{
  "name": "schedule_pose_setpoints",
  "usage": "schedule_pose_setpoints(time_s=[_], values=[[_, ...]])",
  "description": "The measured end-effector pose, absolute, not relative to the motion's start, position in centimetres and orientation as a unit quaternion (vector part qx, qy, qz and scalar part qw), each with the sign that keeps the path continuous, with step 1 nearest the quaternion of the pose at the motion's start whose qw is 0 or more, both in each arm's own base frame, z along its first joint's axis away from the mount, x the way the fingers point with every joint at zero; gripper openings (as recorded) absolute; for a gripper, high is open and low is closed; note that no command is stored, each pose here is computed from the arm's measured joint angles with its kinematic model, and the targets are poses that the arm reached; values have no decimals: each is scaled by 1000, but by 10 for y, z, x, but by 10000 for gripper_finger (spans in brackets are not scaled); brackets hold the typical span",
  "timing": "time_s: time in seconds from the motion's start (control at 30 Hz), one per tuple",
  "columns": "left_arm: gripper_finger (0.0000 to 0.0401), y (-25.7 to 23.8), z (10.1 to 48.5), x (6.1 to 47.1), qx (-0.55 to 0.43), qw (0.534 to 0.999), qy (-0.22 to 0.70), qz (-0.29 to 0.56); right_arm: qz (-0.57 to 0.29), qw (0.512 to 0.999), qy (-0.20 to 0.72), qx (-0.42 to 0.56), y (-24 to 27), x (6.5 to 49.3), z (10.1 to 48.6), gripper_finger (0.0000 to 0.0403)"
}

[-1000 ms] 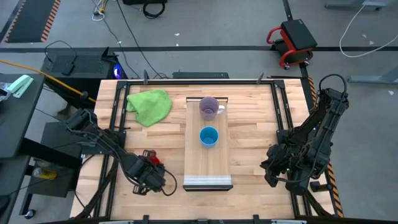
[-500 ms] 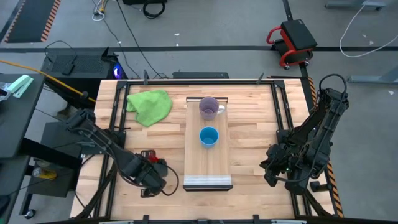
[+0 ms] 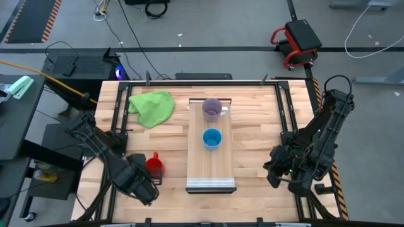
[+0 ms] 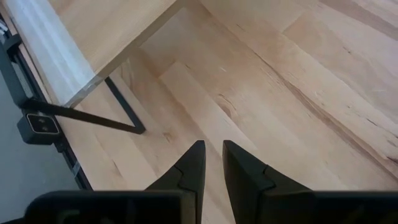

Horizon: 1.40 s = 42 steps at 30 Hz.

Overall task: Stack small to large cups/mugs on shelf
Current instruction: Put the orange mug on the shelf

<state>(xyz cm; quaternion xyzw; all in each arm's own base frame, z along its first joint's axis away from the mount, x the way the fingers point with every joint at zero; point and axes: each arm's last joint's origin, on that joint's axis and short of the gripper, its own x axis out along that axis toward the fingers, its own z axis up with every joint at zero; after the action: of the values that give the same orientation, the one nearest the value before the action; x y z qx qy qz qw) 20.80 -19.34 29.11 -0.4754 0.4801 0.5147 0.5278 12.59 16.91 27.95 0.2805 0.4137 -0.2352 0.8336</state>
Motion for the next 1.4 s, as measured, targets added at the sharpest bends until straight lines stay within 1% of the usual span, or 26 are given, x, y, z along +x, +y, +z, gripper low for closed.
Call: schedule_pose_setpoints(time_s=[0.07, 0.2, 0.23, 0.3, 0.43, 0.5, 0.77, 0.83, 1.0, 1.07, 1.1, 1.23, 1.4], values=[[101, -197, 284, 211, -498, 519, 474, 507, -239, 832, 413, 283, 168, 127, 280, 62], [78, -200, 269, 235, -570, 570, 389, 446, -243, 831, 411, 287, 168, 128, 279, 62], [73, -198, 266, 239, -575, 580, 372, 441, -243, 831, 411, 287, 168, 128, 279, 62], [65, -192, 262, 240, -576, 582, 352, 453, -244, 830, 410, 290, 168, 128, 279, 62], [48, -187, 259, 234, -554, 557, 379, 489, -245, 821, 420, 299, 168, 127, 279, 62], [40, -187, 258, 234, -554, 556, 379, 491, -247, 817, 423, 306, 169, 127, 279, 62], [21, -189, 259, 233, -548, 588, 347, 484, -244, 819, 425, 299, 169, 127, 279, 62], [21, -193, 259, 234, -560, 587, 344, 474, -238, 823, 429, 288, 169, 127, 279, 62], [26, -199, 262, 243, -569, 613, 355, 418, -218, 835, 439, 250, 169, 127, 279, 62], [29, -199, 262, 244, -574, 622, 333, 415, -214, 834, 445, 246, 169, 126, 279, 62], [30, -199, 263, 244, -589, 613, 313, 423, -208, 835, 451, 239, 169, 126, 279, 62], [31, -200, 260, 245, -657, 554, 226, 459, -182, 843, 464, 203, 172, 123, 279, 62], [21, -195, 252, 260, -682, 522, 195, 473, -160, 849, 471, 176, 175, 118, 278, 62]])
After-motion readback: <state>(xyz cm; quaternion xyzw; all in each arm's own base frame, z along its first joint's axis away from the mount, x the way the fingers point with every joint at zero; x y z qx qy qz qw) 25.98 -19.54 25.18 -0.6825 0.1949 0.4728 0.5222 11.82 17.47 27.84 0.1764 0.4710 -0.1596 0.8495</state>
